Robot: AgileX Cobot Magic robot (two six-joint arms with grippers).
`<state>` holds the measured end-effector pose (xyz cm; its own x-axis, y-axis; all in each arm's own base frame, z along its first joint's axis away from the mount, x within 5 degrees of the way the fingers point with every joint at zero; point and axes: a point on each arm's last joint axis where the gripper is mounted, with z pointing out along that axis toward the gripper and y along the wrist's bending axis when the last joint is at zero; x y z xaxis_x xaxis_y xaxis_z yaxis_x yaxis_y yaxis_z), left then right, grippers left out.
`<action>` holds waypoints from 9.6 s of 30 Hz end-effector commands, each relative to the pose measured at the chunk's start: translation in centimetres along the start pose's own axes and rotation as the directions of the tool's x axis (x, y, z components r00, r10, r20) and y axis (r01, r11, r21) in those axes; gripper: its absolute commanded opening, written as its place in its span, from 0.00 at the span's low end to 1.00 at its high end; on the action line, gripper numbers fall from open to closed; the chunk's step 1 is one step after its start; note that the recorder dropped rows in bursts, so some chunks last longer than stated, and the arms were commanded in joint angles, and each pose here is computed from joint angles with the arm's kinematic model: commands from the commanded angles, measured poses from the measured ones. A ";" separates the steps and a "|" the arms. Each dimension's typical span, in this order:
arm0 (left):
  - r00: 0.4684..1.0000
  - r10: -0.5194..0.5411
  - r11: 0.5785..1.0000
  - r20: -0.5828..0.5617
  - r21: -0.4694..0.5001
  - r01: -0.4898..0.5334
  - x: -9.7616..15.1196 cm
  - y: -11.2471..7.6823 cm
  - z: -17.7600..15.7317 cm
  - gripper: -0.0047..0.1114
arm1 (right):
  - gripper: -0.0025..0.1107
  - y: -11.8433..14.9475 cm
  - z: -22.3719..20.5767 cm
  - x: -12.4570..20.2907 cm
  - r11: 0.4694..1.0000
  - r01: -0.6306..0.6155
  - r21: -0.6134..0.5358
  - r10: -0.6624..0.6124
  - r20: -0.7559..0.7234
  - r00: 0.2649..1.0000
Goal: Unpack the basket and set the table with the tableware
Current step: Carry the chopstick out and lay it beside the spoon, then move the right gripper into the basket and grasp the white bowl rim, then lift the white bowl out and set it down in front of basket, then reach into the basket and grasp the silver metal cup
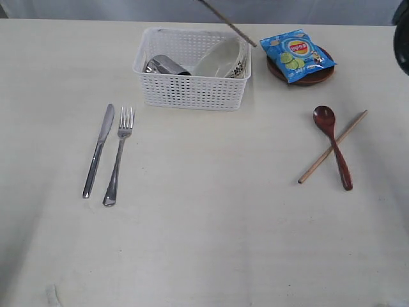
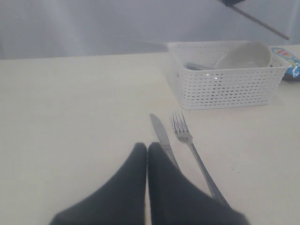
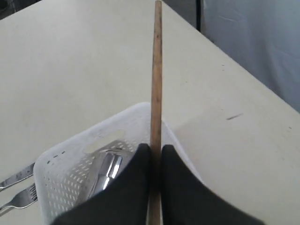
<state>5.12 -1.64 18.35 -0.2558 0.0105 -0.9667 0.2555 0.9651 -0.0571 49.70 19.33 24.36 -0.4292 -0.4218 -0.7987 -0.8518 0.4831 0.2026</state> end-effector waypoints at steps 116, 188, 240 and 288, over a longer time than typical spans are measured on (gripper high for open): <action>1.000 0.004 1.000 0.001 0.005 -0.004 0.1 0.0 0.0 0.04 | 0.38 2.7 2.3 4.8 0.786 -0.235 0.572 0.455 -0.277 0.846; 1.000 0.002 1.000 0.001 0.005 -0.002 0.1 0.0 0.0 0.04 | 0.02 15.3 0.8 14.7 0.865 -0.479 -0.152 0.343 -0.517 0.784; 1.000 0.002 1.000 0.001 0.005 -0.002 0.1 0.0 0.0 0.04 | 0.69 5.3 2.5 2.6 0.927 -0.320 0.195 0.350 -0.147 0.925; 1.000 0.004 1.000 0.001 0.005 -0.004 0.1 0.0 0.0 0.04 | 0.02 6.5 2.7 -3.3 0.914 -0.143 0.380 0.256 -0.266 0.929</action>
<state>5.12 -1.64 18.35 -0.2558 0.0105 -0.9667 0.2555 0.9651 -0.0571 46.67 26.91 23.91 -0.7211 -0.4807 -0.4990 -0.6025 0.7907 0.1089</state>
